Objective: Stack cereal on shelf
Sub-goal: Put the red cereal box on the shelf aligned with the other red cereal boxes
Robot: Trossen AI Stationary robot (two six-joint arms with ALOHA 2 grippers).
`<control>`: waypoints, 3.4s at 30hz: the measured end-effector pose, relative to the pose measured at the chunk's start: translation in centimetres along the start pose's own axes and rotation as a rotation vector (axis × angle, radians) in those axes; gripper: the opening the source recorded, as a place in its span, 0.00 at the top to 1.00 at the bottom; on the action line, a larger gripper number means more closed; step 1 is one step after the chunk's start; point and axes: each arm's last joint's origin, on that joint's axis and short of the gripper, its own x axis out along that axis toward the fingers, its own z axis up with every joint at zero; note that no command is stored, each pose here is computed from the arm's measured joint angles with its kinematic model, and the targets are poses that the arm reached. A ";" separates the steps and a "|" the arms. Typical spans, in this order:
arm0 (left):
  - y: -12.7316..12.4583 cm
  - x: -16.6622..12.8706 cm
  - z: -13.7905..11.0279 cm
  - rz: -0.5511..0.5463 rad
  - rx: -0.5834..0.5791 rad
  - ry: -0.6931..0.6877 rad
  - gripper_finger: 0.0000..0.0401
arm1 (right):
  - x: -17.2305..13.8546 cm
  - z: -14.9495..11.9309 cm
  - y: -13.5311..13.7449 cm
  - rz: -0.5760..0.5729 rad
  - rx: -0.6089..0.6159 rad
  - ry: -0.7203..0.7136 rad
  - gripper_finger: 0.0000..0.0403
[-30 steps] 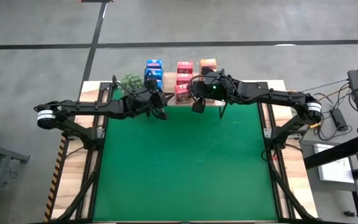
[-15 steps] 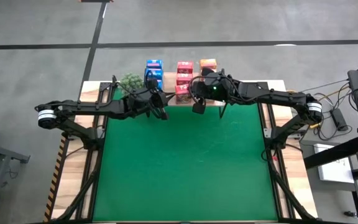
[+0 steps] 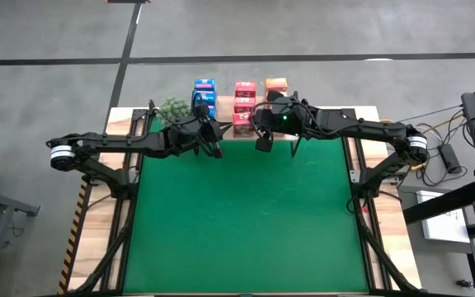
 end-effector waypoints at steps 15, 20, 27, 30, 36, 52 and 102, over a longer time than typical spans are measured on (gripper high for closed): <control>0.0 0.0 0.0 0.001 -0.003 -0.005 1.00 | 0.0 0.2 -0.1 -0.007 -0.001 -0.019 0.98; 0.0 0.0 0.0 0.000 -0.002 -0.004 1.00 | 0.0 0.2 -0.1 -0.008 -0.008 -0.021 0.98; -0.1 -0.1 0.1 -0.004 -0.017 -0.006 1.00 | -0.5 0.9 -0.5 -0.014 -0.004 -0.036 0.98; -0.4 -0.3 0.3 -0.015 -0.020 -0.014 1.00 | -1.1 1.6 -0.9 -0.014 0.012 -0.037 0.98; -1.3 -1.4 1.5 -0.050 -0.014 -0.063 1.00 | -2.4 2.4 -1.7 0.006 0.071 0.017 0.98; 0.1 -7.4 4.7 -0.068 0.066 -0.219 1.00 | -3.2 3.0 -2.1 0.020 0.178 0.034 0.98; 1.8 -12.7 0.3 0.203 0.032 -0.207 1.00 | 1.1 5.4 -3.2 0.001 0.296 0.363 0.98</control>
